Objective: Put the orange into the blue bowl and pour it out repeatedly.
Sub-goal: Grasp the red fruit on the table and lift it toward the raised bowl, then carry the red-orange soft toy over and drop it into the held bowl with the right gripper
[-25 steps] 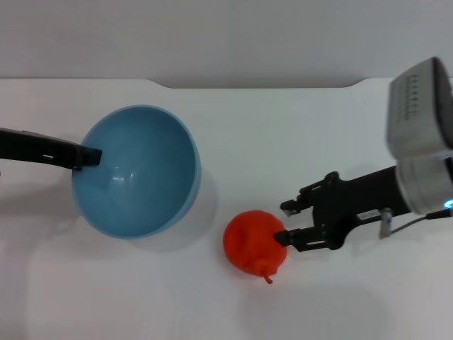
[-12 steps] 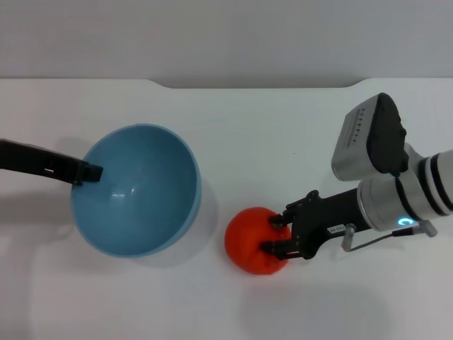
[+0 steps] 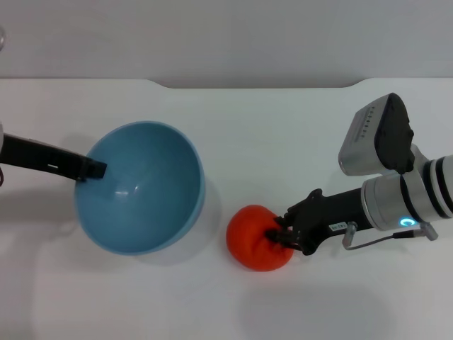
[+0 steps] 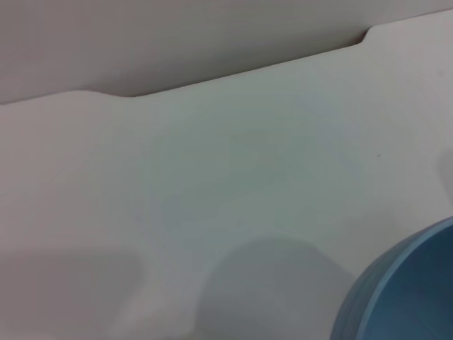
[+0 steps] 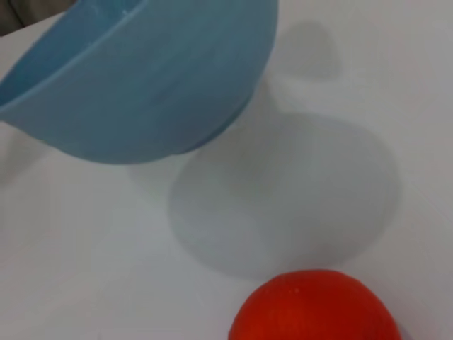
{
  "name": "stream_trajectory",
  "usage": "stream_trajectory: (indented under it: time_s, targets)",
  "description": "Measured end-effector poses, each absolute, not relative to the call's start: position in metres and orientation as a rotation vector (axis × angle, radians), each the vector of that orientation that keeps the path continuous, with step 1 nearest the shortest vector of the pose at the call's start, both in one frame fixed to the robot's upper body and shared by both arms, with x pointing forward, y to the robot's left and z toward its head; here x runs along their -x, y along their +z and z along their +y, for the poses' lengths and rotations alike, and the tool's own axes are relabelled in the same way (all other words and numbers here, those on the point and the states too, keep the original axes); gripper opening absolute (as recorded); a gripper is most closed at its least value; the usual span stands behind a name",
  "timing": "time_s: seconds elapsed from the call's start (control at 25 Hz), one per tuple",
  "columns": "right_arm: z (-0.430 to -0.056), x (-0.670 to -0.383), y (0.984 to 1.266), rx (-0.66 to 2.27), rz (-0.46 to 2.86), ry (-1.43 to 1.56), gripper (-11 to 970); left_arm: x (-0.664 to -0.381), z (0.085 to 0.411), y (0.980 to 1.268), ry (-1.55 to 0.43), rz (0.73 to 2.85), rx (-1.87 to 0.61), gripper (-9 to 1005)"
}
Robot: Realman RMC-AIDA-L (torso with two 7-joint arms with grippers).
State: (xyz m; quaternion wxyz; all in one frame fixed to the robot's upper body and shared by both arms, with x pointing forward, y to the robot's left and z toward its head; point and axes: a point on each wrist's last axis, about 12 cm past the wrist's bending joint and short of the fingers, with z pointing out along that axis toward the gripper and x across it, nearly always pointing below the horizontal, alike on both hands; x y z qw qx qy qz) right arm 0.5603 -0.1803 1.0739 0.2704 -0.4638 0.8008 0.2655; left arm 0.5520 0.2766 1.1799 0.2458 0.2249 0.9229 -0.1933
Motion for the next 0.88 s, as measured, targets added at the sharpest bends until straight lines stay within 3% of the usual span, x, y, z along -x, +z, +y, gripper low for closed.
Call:
stream_trajectory:
  time_s: [0.24, 0.4, 0.6, 0.64, 0.88]
  targets:
    - [-0.191, -0.559, 1.083, 1.175, 2.143, 0.765, 46, -0.554, 0.268, 1.179, -0.527, 2.521, -0.66, -2]
    - [-0.213, -0.556, 1.095, 1.064, 2.101, 0.822, 21, -0.554, 0.265, 1.178, -0.512, 2.532, -0.681, -2]
    - [-0.248, -0.54, 1.131, 0.997, 1.866, 0.899, 15, -0.558, 0.256, 1.171, -0.528, 2.562, -0.726, -2]
    - [-0.263, -0.531, 1.152, 0.975, 1.74, 0.939, 15, -0.56, 0.246, 1.166, -0.543, 2.581, -0.763, -2]
    - [-0.271, -0.517, 1.189, 1.049, 1.547, 0.988, 15, -0.567, 0.211, 1.151, -0.561, 2.636, -0.916, -2]
